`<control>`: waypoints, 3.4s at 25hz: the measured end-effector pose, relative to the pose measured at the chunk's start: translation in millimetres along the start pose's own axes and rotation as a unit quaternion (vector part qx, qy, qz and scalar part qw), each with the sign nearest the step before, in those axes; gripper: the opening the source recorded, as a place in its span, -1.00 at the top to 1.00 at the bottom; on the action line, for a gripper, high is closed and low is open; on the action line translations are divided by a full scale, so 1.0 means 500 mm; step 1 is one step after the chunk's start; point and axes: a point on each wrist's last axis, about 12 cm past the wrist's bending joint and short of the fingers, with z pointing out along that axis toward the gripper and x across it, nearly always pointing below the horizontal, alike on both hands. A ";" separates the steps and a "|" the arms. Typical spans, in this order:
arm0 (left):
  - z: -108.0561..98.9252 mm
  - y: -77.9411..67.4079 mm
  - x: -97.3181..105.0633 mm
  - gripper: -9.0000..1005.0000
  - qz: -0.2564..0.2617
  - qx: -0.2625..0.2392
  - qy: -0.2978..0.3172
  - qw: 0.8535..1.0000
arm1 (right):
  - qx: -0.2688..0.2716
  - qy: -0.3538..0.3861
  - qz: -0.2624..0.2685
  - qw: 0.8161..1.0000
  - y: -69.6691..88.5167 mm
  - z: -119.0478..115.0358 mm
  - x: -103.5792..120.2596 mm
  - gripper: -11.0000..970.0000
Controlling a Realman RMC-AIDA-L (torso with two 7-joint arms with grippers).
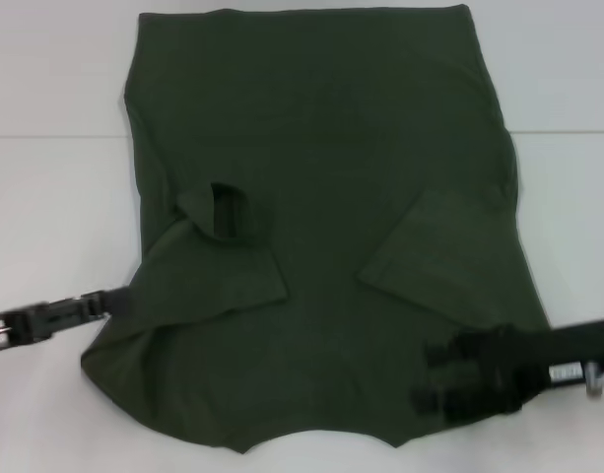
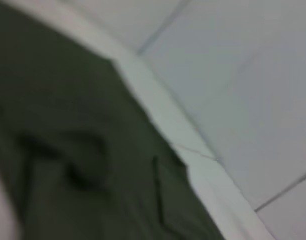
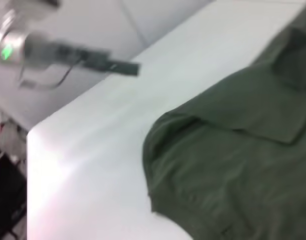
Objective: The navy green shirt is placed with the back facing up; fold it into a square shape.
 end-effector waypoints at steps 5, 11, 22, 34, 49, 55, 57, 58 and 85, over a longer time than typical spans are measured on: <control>-0.028 0.017 -0.013 -0.62 -0.103 -0.053 0.042 0.992 | 0.018 -0.012 -0.071 0.997 0.006 0.017 0.039 -0.77; -0.022 0.030 -0.032 -0.62 -0.188 -0.101 0.076 0.974 | 0.034 -0.019 -0.113 0.993 0.001 0.018 0.042 -0.77; 0.015 0.055 -0.053 -0.62 -0.214 -0.175 0.120 0.954 | 0.025 -0.025 -0.152 0.988 0.007 0.019 0.044 -0.77; 0.035 0.060 -0.064 -0.62 -0.228 -0.210 0.147 0.939 | 0.026 -0.032 -0.157 0.987 0.008 0.019 0.044 -0.77; 0.067 0.068 -0.056 -0.62 -0.248 -0.201 0.151 0.935 | 0.027 -0.032 -0.157 0.987 0.008 0.018 0.045 -0.77; 0.083 0.065 -0.057 -0.62 -0.250 -0.191 0.155 0.937 | 0.027 -0.032 -0.156 0.987 0.008 0.018 0.045 -0.77; 0.090 0.063 -0.058 -0.62 -0.250 -0.186 0.157 0.937 | 0.027 -0.032 -0.156 0.987 0.008 0.018 0.045 -0.77; 0.095 0.061 -0.059 -0.62 -0.248 -0.183 0.159 0.938 | 0.027 -0.032 -0.156 0.987 0.008 0.018 0.045 -0.77; 0.110 0.064 -0.063 0.56 -0.193 -0.189 0.160 0.949 | 0.031 -0.051 -0.148 0.987 0.008 0.014 0.039 -0.76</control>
